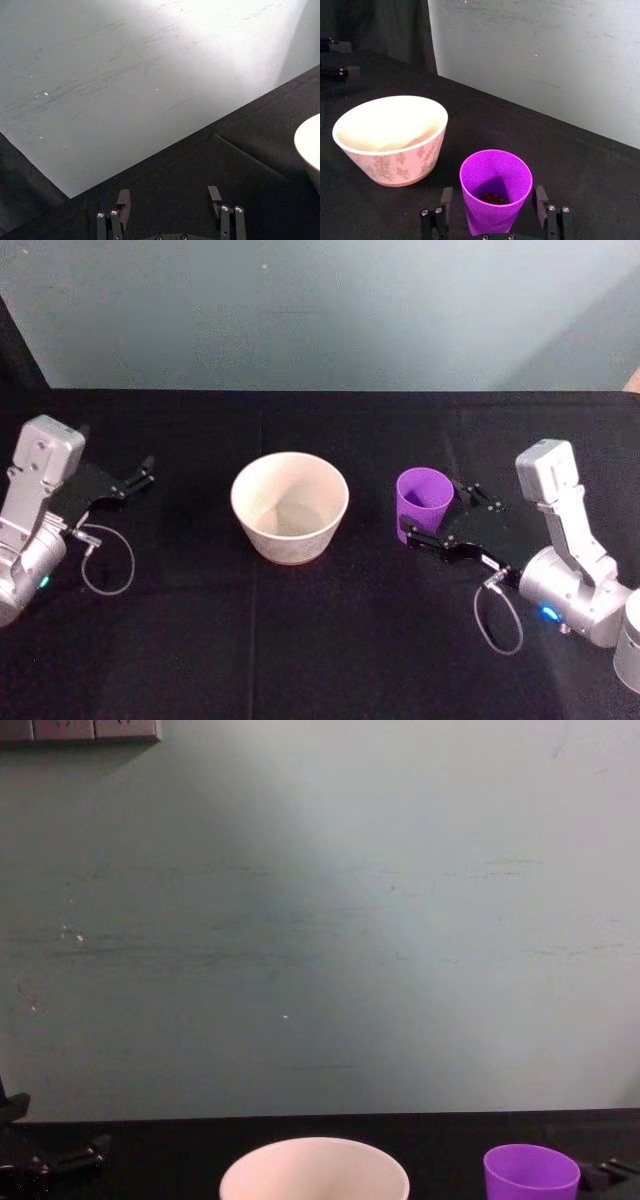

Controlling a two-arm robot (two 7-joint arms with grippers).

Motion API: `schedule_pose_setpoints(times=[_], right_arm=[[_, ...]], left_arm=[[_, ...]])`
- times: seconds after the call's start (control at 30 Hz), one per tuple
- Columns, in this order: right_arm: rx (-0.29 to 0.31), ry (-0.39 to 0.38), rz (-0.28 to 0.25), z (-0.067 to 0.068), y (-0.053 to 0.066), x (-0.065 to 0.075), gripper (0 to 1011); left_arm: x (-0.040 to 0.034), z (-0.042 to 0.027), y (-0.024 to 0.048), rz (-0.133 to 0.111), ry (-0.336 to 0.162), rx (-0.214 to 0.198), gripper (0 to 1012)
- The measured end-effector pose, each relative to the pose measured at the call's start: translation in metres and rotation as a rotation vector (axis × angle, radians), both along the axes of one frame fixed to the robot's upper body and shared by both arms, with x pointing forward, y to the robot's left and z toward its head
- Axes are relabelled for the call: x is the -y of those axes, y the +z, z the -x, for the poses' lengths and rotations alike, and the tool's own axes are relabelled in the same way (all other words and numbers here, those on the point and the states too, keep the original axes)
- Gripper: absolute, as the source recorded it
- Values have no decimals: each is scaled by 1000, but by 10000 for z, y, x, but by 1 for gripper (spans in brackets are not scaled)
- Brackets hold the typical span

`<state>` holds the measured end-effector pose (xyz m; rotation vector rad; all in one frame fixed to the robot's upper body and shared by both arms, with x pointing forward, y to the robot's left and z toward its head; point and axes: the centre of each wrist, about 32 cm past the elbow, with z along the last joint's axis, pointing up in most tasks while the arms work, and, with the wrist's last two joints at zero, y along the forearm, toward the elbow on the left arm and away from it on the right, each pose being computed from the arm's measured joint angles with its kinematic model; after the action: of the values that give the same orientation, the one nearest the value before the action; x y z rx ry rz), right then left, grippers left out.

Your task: Pick up the cup and pour the mung beans from the cup into the bowl.

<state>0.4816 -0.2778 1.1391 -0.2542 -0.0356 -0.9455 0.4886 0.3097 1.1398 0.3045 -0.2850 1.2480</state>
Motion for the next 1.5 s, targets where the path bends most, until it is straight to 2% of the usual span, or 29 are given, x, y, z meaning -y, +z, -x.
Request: schedule_pose_setpoints(times=[0.47, 0.87, 0.93, 1.2, 1.5], right_arm=[[-6, 16, 2, -87, 0, -45, 1002], [-9, 21, -5, -110, -18, -59, 998], [-9, 22, -7, -110, -21, -61, 980], [-11, 21, -12, -109, -39, -74, 778], [-11, 12, -21, -81, -44, -62, 730]], left_arm=[[0, 0, 0, 0, 0, 0, 1000], [0, 0, 0, 0, 0, 0, 1000], [0, 0, 0, 0, 0, 0, 1000], [0, 0, 0, 0, 0, 0, 1000], [0, 0, 0, 0, 0, 0, 1000]])
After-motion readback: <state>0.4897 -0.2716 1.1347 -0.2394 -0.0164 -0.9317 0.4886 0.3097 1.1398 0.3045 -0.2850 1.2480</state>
